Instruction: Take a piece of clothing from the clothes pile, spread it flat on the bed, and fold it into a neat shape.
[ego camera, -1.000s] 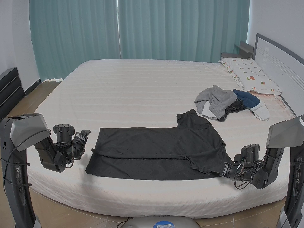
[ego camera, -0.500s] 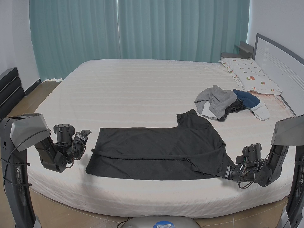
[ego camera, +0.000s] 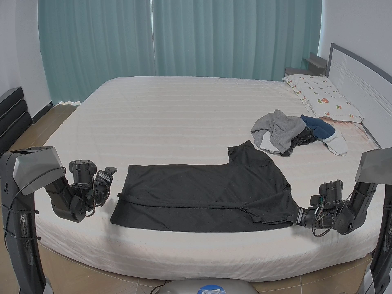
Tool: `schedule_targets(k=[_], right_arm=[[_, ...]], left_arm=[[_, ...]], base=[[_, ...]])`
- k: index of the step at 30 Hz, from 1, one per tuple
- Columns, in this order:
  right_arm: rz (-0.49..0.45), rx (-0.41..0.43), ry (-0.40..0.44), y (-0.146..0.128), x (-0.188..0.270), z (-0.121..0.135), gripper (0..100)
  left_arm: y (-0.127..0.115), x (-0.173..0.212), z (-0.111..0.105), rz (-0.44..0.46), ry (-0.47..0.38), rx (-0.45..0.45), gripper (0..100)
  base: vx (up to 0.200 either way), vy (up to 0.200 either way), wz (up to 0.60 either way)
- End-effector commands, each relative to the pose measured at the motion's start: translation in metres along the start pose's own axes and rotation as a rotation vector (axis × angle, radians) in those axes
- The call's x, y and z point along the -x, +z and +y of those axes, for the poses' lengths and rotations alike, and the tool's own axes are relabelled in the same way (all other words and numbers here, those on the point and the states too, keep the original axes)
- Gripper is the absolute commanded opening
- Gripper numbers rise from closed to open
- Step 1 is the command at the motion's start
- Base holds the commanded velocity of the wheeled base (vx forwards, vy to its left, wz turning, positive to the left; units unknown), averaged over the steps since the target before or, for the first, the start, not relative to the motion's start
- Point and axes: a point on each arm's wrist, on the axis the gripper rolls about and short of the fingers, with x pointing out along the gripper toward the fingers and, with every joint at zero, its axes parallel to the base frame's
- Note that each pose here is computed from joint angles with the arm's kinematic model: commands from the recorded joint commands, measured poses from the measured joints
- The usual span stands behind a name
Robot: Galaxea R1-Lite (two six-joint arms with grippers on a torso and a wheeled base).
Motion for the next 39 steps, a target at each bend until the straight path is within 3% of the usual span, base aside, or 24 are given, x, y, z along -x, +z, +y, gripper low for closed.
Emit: schedule_targets(k=[1, 4, 5, 11, 19, 31, 39], right_arm=[[0.010, 0.008, -0.006, -0.002, -0.002, -0.002, 0], [0.020, 0.031, -0.012, -0.004, -0.003, -0.005, 0], [0.017, 0.032, -0.015, -0.004, -0.005, -0.007, 100], [-0.043, 0.018, 0.012, 0.011, 0.002, -0.002, 100], [-0.142, -0.125, 0.077, 0.040, 0.009, 0.008, 100], [-0.117, -0.256, 0.129, 0.044, -0.003, 0.005, 100], [-0.121, -0.259, 0.137, 0.042, -0.006, 0.005, 100]], left_arm=[[0.000, 0.000, 0.000, -0.001, -0.001, 0.000, 100], [0.000, 0.000, 0.000, -0.001, -0.001, 0.000, 100], [0.000, 0.000, 0.000, -0.001, -0.001, 0.000, 100], [0.000, 0.003, 0.000, 0.005, 0.000, 0.001, 100], [-0.016, 0.015, -0.006, 0.054, -0.004, -0.030, 100], [-0.023, 0.034, -0.019, 0.074, -0.035, -0.060, 100], [-0.030, 0.034, -0.019, 0.101, -0.034, -0.071, 100]], base=[[0.000, 0.000, 0.00], [0.000, 0.000, 0.00], [0.000, 0.000, 0.00], [0.000, 0.000, 0.00], [0.000, 0.000, 0.00], [0.000, 0.000, 0.00], [0.100, 0.000, 0.00]])
